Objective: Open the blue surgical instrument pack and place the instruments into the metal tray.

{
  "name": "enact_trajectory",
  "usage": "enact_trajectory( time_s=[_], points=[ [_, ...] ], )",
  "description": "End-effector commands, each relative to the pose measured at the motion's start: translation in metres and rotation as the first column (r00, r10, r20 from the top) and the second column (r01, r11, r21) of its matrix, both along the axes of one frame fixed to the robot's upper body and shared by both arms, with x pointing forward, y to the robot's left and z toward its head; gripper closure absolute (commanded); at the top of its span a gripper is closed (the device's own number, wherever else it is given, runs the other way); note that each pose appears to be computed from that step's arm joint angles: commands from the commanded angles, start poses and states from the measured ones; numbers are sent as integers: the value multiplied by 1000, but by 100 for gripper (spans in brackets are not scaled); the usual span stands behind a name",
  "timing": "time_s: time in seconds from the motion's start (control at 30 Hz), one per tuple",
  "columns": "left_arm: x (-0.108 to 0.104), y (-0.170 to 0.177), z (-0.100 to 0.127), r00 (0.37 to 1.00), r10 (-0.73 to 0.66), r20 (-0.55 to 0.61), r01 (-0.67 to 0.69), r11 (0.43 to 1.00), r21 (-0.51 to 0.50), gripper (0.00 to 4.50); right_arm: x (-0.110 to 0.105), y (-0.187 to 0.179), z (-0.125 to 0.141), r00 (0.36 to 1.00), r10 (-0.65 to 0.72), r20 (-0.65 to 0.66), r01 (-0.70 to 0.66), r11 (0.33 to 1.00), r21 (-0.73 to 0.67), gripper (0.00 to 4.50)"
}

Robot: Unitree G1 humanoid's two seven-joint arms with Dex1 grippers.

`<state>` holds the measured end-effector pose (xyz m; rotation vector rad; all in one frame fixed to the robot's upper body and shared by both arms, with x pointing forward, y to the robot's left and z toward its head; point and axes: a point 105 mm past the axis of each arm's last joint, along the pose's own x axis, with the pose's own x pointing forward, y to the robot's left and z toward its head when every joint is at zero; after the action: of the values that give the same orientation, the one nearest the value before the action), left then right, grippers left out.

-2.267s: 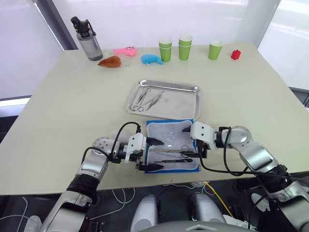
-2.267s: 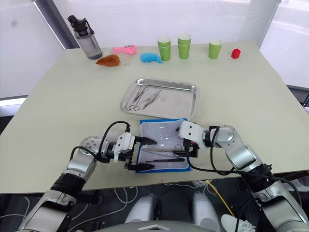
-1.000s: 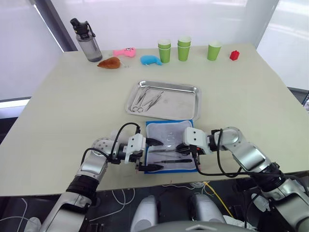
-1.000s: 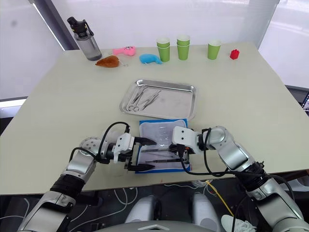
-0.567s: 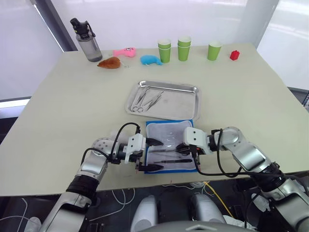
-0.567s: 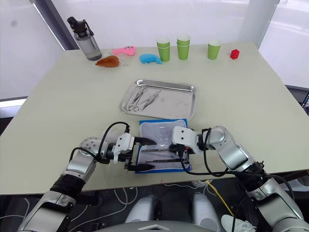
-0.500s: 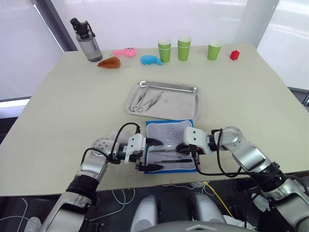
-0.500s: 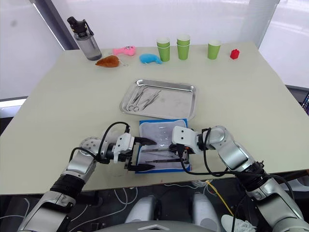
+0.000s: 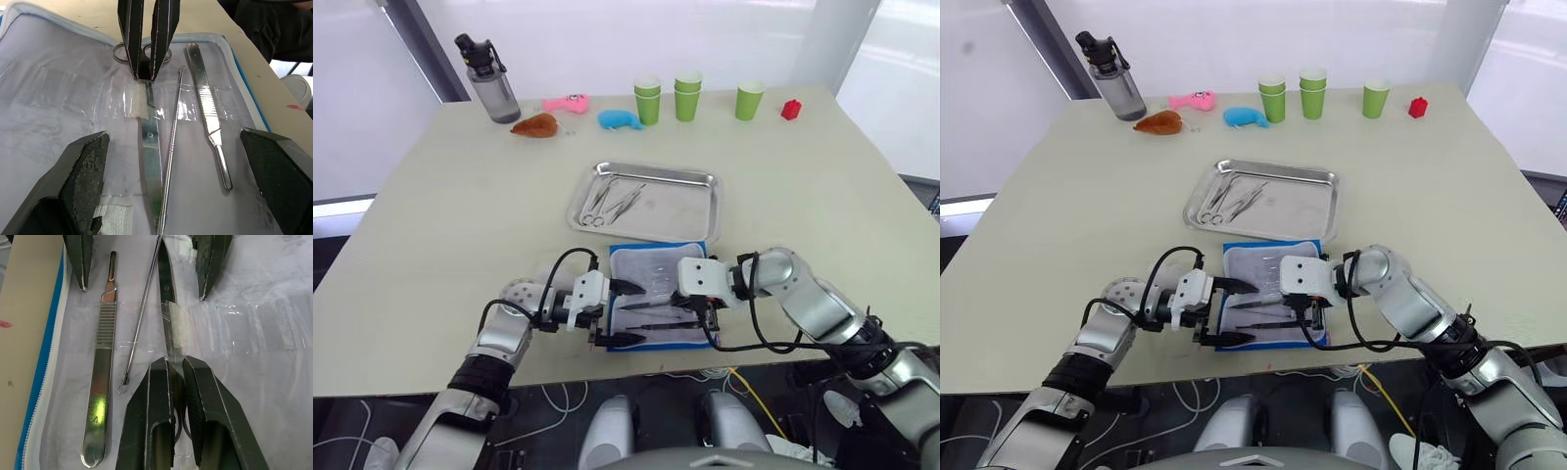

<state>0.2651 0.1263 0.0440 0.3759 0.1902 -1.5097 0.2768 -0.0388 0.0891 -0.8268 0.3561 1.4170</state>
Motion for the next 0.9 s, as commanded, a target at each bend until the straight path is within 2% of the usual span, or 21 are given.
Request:
enact_trajectory(
  time_s=[0.03, 0.9],
  points=[
    [-25, 14, -57, 977, 58, -207, -24, 987, 160, 0, 9, -3, 27, 994, -19, 109, 19, 1000, 3, 444],
    [-27, 12, -59, 976, 58, -210, -24, 987, 159, 0, 8, -28, 35, 991, -39, 130, 50, 995, -81, 444]
  ],
)
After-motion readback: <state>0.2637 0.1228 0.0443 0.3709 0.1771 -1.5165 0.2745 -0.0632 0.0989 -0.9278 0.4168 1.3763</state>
